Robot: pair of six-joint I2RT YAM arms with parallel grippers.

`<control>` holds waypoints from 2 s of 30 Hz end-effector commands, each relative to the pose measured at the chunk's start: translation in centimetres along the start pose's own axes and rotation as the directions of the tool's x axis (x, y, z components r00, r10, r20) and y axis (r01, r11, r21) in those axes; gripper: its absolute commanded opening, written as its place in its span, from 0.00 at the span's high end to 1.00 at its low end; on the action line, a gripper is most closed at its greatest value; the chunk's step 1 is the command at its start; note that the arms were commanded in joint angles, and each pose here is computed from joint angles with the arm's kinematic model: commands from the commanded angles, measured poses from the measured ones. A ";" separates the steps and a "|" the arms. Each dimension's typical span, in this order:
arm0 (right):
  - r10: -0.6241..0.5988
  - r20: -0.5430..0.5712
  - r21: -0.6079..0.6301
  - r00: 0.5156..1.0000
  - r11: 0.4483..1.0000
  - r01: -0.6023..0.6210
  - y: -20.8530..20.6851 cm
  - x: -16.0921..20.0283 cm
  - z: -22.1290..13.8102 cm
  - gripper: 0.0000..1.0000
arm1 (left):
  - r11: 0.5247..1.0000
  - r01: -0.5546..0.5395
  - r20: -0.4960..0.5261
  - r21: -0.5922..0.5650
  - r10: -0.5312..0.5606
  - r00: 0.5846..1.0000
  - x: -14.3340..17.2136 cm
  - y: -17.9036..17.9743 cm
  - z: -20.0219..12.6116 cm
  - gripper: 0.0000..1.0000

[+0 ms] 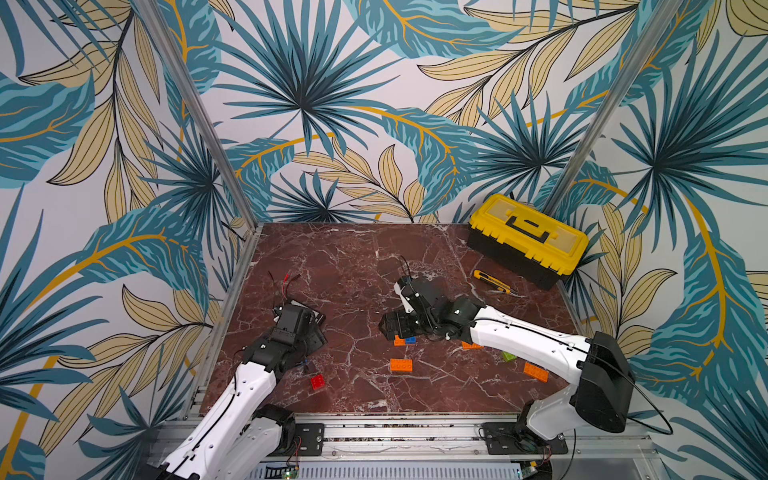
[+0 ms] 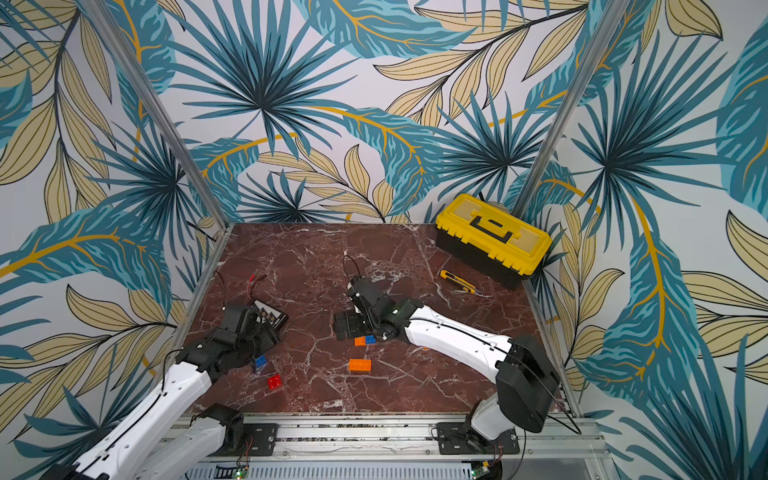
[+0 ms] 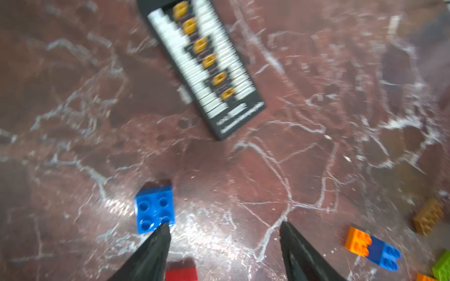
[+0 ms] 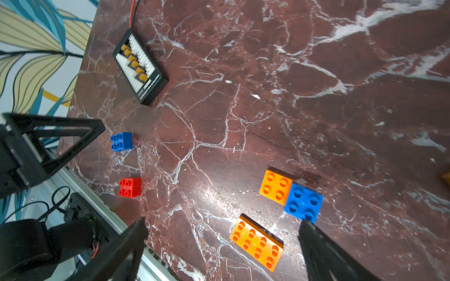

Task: Assemble the number 5 with lego
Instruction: Pick up the lego brick from the center of the board.

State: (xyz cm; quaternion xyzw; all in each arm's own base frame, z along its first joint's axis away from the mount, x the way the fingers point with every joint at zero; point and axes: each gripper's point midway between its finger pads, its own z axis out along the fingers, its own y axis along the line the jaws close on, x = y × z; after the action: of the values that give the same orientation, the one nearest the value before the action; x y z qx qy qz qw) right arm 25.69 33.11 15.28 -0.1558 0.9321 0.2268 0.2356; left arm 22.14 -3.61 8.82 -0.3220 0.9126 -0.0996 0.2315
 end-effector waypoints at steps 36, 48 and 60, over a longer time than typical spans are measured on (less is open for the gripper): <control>-0.130 -0.133 -0.043 0.983 0.991 0.125 4.0 2.5 3.2 0.01 | 0.966 -0.036 -0.206 -0.255 -0.018 0.978 0.2 4.2 4.6 0.52; -0.123 -0.131 -0.019 0.984 0.992 0.121 3.4 2.6 3.2 0.01 | 0.963 -0.051 -0.224 -0.265 -0.010 0.975 0.4 4.4 5.0 0.62; -0.014 -0.009 0.121 1.000 0.992 0.015 -0.7 1.5 1.2 0.01 | 0.973 -0.099 -0.232 -0.209 0.049 0.971 0.4 2.5 4.4 0.80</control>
State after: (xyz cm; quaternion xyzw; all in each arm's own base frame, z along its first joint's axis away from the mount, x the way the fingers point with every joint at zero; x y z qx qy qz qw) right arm 24.04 35.25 12.79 -0.1981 0.9380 0.1874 0.2139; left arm 21.30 -1.30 2.41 -0.3125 0.9471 -0.0116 0.0722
